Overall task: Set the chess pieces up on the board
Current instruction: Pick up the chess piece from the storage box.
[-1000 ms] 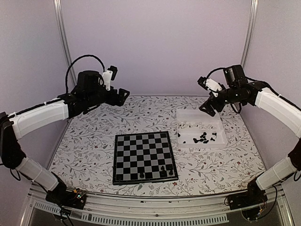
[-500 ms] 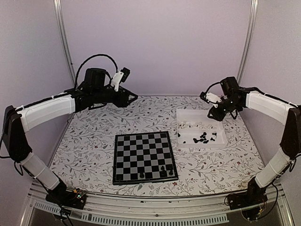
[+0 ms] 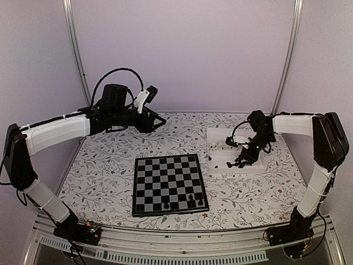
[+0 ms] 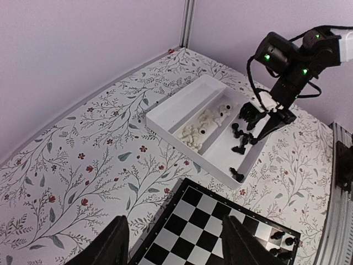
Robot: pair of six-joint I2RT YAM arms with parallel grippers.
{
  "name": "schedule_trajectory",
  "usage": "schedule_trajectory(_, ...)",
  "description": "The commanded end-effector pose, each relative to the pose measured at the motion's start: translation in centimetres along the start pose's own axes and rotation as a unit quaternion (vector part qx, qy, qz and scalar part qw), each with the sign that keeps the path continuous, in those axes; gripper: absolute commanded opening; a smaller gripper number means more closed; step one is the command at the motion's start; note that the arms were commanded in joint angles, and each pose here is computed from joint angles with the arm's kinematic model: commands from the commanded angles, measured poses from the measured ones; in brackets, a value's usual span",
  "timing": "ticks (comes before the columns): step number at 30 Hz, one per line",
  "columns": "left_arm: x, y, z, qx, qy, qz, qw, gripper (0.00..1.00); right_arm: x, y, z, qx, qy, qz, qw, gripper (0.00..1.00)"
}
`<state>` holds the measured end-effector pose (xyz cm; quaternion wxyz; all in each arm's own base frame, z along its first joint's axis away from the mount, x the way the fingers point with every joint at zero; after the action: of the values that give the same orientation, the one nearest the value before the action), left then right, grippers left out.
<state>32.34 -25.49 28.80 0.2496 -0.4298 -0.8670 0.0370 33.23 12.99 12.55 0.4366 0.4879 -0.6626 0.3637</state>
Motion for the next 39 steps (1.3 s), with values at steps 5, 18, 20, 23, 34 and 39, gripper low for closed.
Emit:
schedule_trajectory(5,-0.5,-0.5,0.7,0.002,0.012,0.012,1.0,0.6,-1.9,-1.1,-0.3,0.033,0.003,-0.024,0.999,0.39)
schedule_trajectory(18,-0.9,-0.5,0.7,0.016,0.006,0.022,1.0,0.6,-4.0,-1.0,0.5,0.049,0.022,-0.049,0.997,0.36)
schedule_trajectory(20,-1.0,-0.6,0.6,0.015,0.004,0.025,1.0,0.6,-4.1,-0.8,0.5,0.051,0.018,-0.058,0.997,0.32)
schedule_trajectory(23,-1.2,-0.7,0.4,0.012,0.001,0.031,0.999,0.6,-3.9,-0.2,0.1,0.053,0.001,-0.073,0.996,0.31)
schedule_trajectory(34,-1.6,-1.3,0.4,0.013,0.003,0.045,0.999,0.6,-5.1,0.1,-0.2,0.066,0.021,-0.071,0.995,0.31)
schedule_trajectory(39,-1.6,-1.4,0.6,0.013,0.005,0.046,0.999,0.6,-5.0,0.2,0.1,0.066,0.034,-0.068,0.995,0.24)
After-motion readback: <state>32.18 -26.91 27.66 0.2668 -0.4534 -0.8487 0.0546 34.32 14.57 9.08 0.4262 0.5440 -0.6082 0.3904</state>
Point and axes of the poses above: each gripper's point midway between its finger pads, its own x axis back along the fingers, its own y axis along the line the jaws close on, z = x × y, the point moved 8 cm from there along x, back along the fingers, and after that the axes turned 11 degrees about x, right-handed, at the moved point
